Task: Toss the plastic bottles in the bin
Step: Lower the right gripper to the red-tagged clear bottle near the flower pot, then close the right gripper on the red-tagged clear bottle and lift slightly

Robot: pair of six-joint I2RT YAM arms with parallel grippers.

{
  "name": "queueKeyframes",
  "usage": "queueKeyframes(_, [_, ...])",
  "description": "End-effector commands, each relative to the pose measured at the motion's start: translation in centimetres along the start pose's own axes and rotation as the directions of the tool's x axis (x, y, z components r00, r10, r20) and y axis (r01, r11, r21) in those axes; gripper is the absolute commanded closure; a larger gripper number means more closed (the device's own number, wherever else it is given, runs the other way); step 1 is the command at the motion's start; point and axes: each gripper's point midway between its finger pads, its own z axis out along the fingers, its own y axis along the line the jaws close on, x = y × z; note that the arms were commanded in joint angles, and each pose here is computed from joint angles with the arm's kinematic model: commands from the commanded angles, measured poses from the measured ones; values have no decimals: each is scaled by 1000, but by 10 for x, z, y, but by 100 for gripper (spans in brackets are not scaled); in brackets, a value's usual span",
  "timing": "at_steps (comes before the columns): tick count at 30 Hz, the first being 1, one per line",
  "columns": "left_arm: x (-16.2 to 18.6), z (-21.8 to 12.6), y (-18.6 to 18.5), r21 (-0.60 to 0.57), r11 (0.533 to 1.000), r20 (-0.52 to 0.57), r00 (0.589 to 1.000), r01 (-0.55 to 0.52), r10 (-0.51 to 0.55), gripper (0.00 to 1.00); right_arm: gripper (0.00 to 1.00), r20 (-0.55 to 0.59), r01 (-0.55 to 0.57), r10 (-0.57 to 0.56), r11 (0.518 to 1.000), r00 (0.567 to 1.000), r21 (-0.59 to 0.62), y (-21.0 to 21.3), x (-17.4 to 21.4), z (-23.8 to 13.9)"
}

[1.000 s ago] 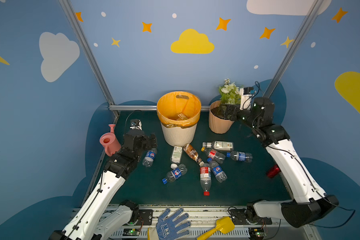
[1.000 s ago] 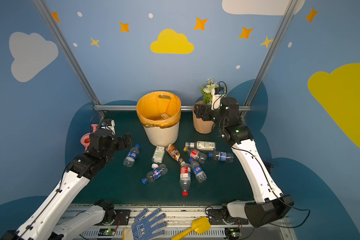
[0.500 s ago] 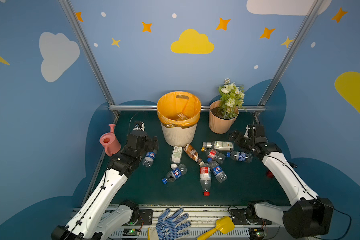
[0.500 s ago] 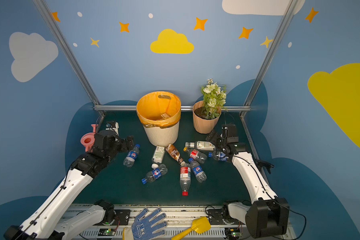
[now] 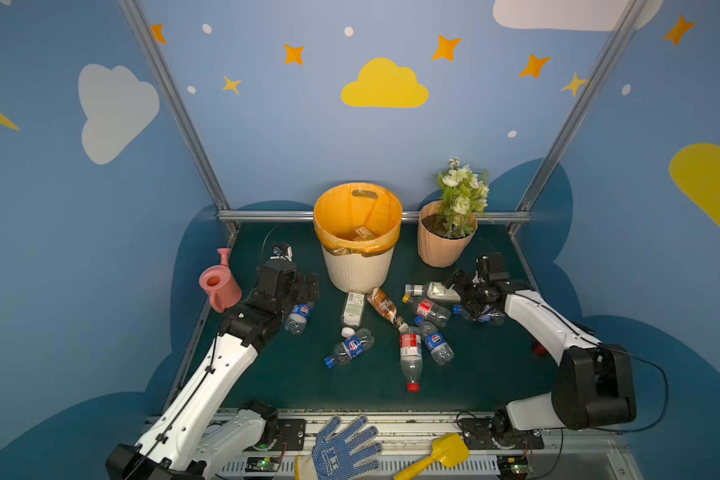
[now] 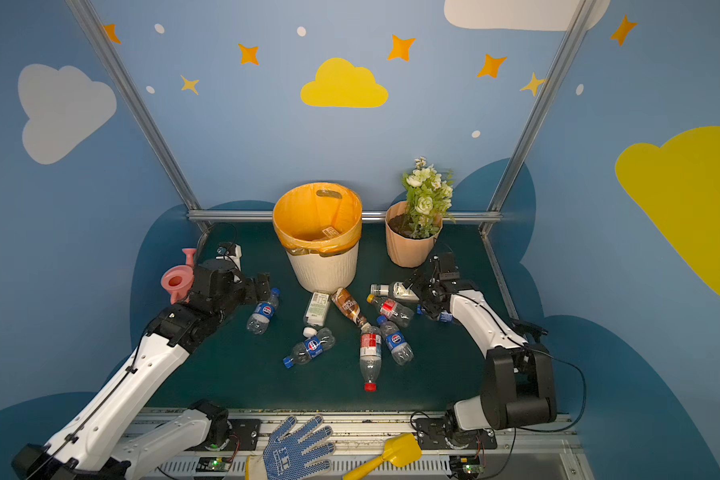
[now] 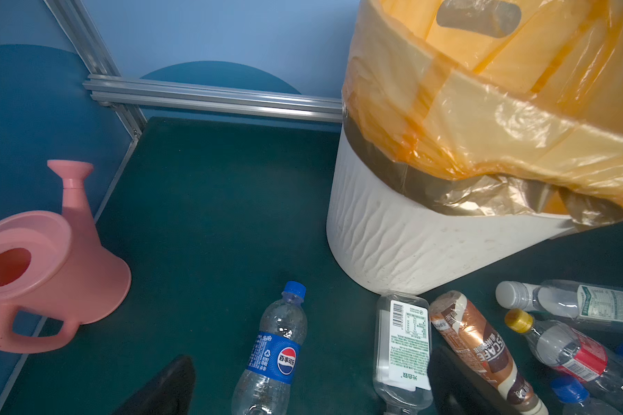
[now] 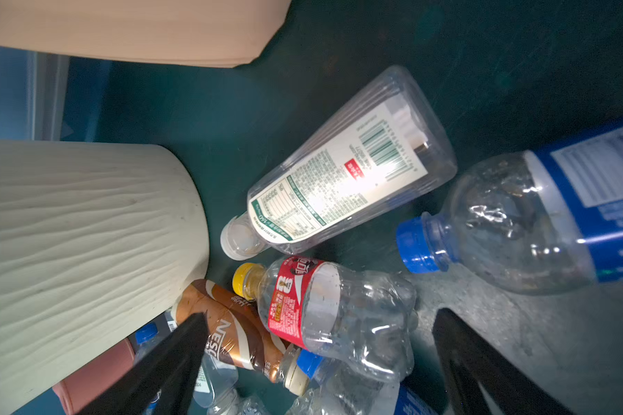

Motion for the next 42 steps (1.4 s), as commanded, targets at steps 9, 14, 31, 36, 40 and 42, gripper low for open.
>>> queueKeyframes(9, [-2, 4, -6, 23, 1000, 0, 1000, -16, 16, 0, 3, 13, -31, 31, 999, 999, 7, 18, -15, 21])
queueKeyframes(14, [0, 6, -5, 16, 1000, -8, 1000, -19, 19, 0, 3, -5, -32, 33, 999, 999, 24, 18, -15, 32])
queueKeyframes(31, [4, 8, -1, -5, 999, -18, 999, -37, 37, 0, 3, -58, -60, 65, 994, 996, 89, 14, -18, 65])
queueKeyframes(36, [6, 10, 1, -14, 999, -21, 999, -40, 39, 0, 3, -57, -53, 59, 993, 997, 107, 13, -21, 71])
queueKeyframes(40, [7, 10, 1, -13, 999, -24, 999, -43, 43, 0, 3, -59, -48, 55, 992, 997, 118, 12, -23, 78])
queueKeyframes(42, [9, 10, 1, -14, 999, -26, 999, -46, 45, 0, 4, -62, -48, 56, 991, 996, 122, 12, -23, 81])
